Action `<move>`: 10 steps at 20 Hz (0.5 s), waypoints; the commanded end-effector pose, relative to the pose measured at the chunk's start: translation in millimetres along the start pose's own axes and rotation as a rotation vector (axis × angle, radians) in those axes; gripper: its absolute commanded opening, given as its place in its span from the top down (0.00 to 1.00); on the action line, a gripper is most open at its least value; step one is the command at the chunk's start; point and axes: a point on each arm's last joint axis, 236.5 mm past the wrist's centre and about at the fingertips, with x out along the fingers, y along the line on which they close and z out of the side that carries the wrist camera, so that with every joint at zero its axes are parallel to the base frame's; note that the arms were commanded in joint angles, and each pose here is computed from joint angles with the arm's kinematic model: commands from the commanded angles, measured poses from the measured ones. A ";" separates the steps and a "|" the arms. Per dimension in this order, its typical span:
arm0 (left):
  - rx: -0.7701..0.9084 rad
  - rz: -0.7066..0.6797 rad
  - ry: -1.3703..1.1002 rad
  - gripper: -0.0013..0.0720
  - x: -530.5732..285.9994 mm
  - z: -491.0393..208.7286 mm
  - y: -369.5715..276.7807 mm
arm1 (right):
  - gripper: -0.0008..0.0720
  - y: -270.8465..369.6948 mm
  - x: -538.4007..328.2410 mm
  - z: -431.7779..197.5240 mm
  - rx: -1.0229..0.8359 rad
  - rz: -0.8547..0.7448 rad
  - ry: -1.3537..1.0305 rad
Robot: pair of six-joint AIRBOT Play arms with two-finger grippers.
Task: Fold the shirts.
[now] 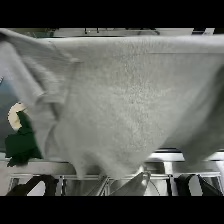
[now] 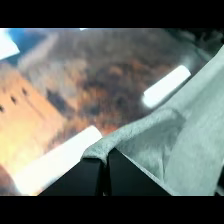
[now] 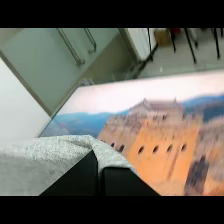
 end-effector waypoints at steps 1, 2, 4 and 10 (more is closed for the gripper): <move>-0.119 -0.050 0.259 0.96 109.3 -64.4 85.0 | 0.97 -121.3 35.0 -74.0 0.282 -0.137 0.027; -0.159 -0.093 0.304 0.96 145.5 -80.4 105.3 | 0.97 -160.5 47.0 -98.0 0.326 -0.209 0.029; -0.234 -0.136 0.383 0.96 210.8 -111.7 151.6 | 0.97 -232.3 71.9 -138.6 0.354 -0.354 0.052; -0.496 -0.100 0.392 0.01 300.4 -155.0 273.1 | 0.42 -327.5 152.5 -161.2 0.398 -0.295 0.031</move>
